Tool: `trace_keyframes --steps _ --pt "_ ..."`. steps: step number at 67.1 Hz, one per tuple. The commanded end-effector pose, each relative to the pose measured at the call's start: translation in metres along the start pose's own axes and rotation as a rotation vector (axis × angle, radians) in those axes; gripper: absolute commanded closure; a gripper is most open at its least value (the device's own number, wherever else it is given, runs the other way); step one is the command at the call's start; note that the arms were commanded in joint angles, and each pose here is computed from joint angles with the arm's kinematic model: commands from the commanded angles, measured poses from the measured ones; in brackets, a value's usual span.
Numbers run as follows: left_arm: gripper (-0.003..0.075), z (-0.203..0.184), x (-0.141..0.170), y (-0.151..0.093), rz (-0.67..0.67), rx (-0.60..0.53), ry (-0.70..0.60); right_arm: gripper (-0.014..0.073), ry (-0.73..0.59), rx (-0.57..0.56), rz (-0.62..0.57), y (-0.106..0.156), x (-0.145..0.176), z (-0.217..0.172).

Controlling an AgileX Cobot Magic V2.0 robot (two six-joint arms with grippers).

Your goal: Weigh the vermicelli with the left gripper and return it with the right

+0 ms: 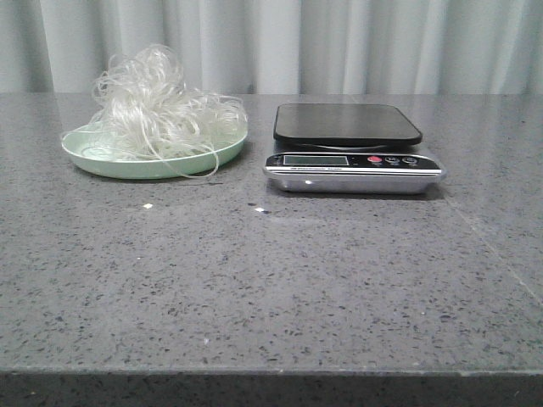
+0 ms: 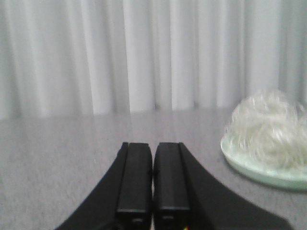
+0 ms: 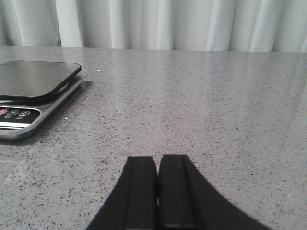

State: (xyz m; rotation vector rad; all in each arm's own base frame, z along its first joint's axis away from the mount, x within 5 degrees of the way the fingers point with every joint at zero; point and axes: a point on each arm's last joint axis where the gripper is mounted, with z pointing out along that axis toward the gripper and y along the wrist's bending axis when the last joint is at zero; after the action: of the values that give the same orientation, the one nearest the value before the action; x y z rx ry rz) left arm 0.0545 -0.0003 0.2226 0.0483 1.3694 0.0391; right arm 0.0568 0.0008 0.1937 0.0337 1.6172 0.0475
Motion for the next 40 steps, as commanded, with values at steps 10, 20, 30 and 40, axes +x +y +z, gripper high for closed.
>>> trace_keyframes --steps 10,20,30,40 --pt "0.0583 -0.006 -0.037 0.006 -0.059 -0.054 -0.317 0.0445 -0.111 0.007 -0.009 0.0 -0.011 -0.002" --pt "0.0583 -0.009 -0.085 0.008 -0.06 -0.036 -0.345 0.0445 -0.111 0.007 -0.009 0.0 -0.011 -0.002" --pt "0.0583 -0.004 -0.141 0.007 -0.058 0.008 -0.23 0.0445 -0.111 0.007 -0.009 0.0 -0.011 -0.002" --pt "0.0581 0.02 -0.188 0.007 -0.063 0.046 -0.083 0.0445 -0.112 0.007 -0.009 0.0 -0.012 -0.002"
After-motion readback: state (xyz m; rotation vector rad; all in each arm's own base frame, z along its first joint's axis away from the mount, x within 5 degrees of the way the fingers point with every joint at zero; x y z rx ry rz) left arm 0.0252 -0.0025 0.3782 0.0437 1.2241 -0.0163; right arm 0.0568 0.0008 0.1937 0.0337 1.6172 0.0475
